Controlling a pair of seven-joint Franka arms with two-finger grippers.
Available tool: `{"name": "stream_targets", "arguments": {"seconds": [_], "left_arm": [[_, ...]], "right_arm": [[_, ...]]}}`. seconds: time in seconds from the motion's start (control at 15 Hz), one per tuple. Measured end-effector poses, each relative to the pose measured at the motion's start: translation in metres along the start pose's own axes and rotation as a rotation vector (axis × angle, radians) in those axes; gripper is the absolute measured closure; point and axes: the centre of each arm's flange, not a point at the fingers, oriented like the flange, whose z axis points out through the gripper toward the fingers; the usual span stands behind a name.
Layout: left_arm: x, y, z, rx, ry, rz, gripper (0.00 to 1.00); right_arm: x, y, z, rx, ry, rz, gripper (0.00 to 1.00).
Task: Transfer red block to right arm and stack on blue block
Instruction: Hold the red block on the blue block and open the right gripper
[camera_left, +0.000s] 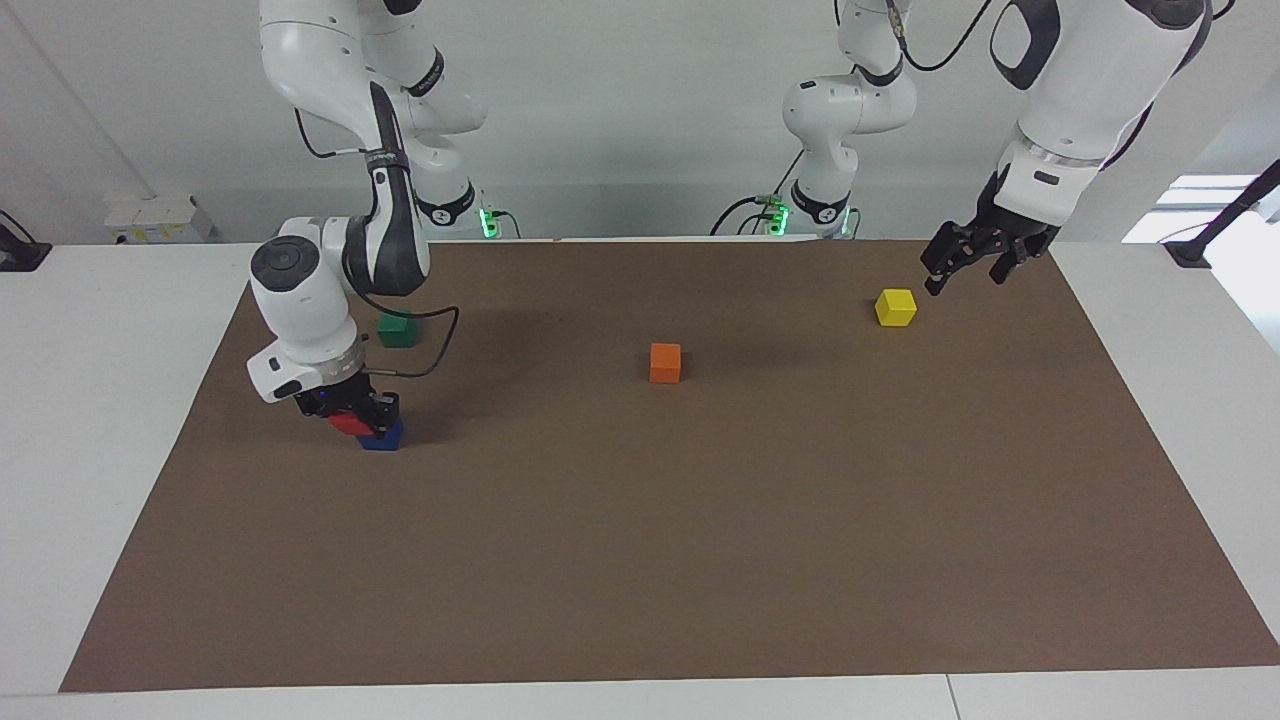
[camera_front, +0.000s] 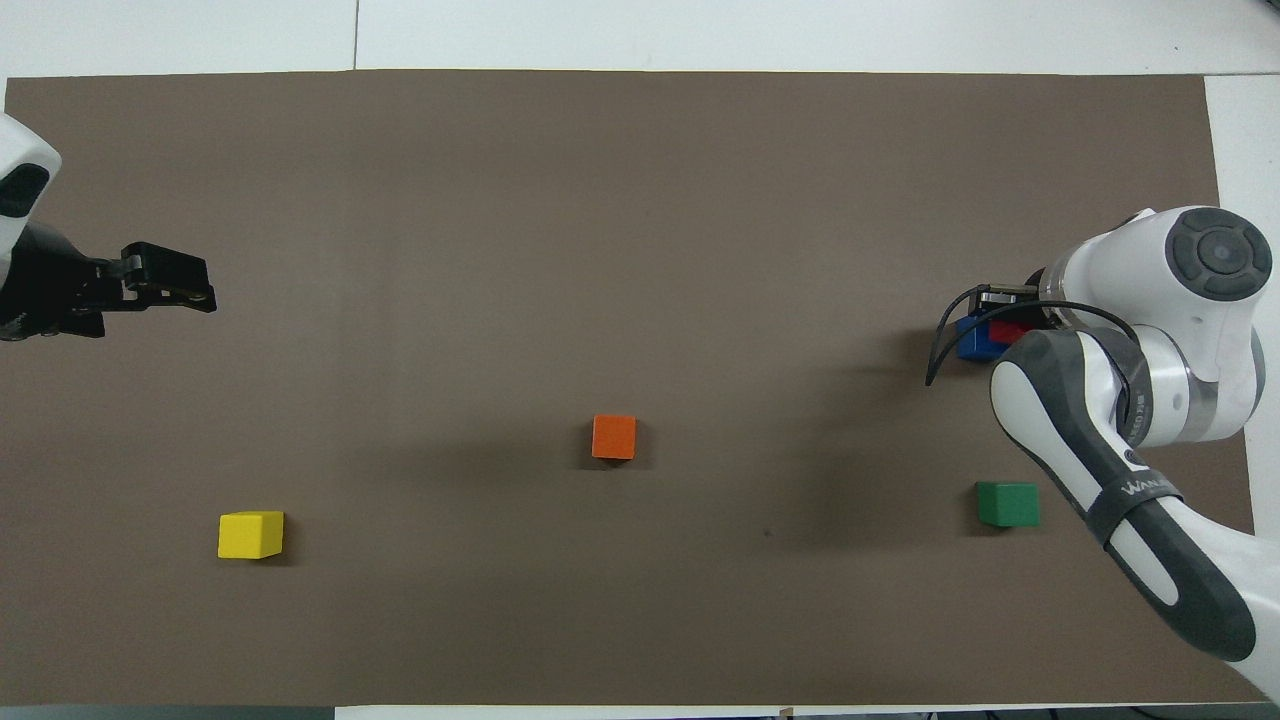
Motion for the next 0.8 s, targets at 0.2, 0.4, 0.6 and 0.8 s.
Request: {"name": "stream_targets", "arguments": {"seconds": [0.2,0.4,0.6,0.8], "left_arm": [[0.001,-0.0043,0.0004,0.0,-0.001,-0.008,0.0],[0.001,-0.0043,0.0005,0.0,-0.001,-0.008,0.0],[0.001,-0.0043,0.0005,0.0,-0.001,-0.008,0.0],[0.001,-0.0043,0.0005,0.0,-0.001,-0.008,0.0]], "right_arm": [[-0.0001,-0.0026,-0.001,0.001,0.003,-0.003,0.42],[-0.0005,-0.0061,-0.002,0.003,0.006,-0.006,0.42],[-0.0006,-0.0069,-0.0024,0.006,0.006,-0.002,0.42],[-0.0006,-0.0069,-0.0026,0.008,0.006,0.0,0.42]]}}
